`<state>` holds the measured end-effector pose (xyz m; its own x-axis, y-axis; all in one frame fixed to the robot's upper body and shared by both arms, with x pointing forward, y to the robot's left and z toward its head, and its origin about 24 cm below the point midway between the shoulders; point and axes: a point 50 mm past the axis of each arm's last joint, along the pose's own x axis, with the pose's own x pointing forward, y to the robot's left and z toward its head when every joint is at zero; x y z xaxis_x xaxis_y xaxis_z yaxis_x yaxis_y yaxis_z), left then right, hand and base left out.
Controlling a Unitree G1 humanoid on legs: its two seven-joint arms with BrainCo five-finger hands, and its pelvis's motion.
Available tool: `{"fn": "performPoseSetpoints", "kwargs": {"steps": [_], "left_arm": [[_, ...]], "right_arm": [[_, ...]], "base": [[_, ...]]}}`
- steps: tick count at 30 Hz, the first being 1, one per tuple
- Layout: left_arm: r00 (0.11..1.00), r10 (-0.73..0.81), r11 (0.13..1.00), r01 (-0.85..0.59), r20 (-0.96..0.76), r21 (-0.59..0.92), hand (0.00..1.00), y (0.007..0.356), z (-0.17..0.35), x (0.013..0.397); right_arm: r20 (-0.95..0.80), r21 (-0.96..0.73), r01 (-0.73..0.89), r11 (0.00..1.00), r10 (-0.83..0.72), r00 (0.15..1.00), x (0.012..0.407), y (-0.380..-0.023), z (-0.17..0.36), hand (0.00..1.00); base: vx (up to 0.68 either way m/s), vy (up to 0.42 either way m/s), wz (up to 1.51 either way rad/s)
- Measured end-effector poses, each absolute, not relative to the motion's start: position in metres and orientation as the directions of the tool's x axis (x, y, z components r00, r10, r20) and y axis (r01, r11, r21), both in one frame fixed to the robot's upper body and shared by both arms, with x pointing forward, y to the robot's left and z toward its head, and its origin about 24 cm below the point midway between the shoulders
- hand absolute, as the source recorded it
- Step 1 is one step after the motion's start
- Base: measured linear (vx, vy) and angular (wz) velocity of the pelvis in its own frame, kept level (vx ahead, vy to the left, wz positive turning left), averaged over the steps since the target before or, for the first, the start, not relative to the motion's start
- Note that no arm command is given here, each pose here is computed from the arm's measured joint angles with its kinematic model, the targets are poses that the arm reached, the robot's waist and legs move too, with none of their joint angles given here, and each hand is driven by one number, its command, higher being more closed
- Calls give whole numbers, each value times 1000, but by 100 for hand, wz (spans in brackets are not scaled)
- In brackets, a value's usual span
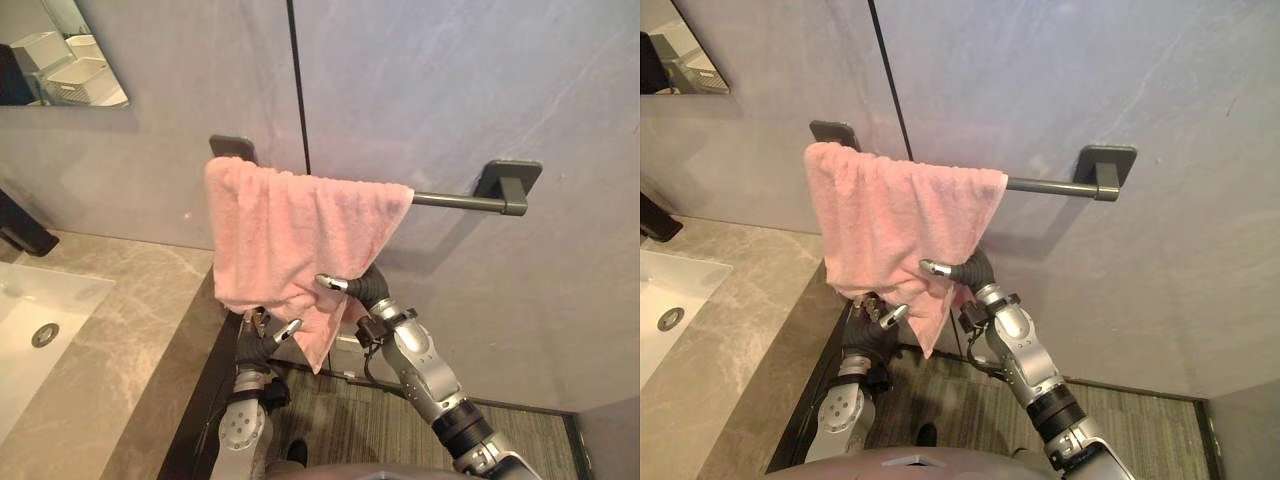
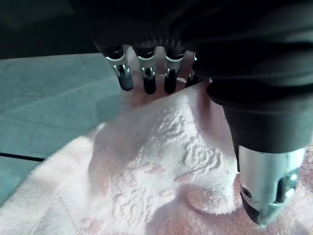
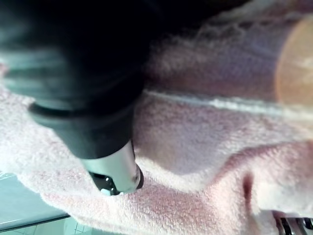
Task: Organize washtable
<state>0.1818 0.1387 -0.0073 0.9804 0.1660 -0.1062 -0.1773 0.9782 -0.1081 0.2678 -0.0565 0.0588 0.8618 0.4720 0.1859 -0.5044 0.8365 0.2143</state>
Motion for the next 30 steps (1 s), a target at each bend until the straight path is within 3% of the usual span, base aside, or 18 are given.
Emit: {"fn": "performPoseSetpoints", "kwargs": {"steps": [6, 18, 30], "left_arm": [[969, 221, 967, -232, -109, -104, 0, 148, -8, 182], [878, 479, 878, -479, -10, -20, 0, 198, 10, 186], [864, 468, 884, -461, 188, -81, 0, 187, 53, 217]], "right_arm": [[184, 218, -476, 852, 443, 877, 270, -60, 59, 100], [184, 274, -271, 923, 227, 956, 261, -109, 54, 100], [203, 279, -276, 920, 225, 953, 256, -110, 57, 100]], "base": [[9, 7, -10], [-3, 13, -9], [0, 20, -20]]}}
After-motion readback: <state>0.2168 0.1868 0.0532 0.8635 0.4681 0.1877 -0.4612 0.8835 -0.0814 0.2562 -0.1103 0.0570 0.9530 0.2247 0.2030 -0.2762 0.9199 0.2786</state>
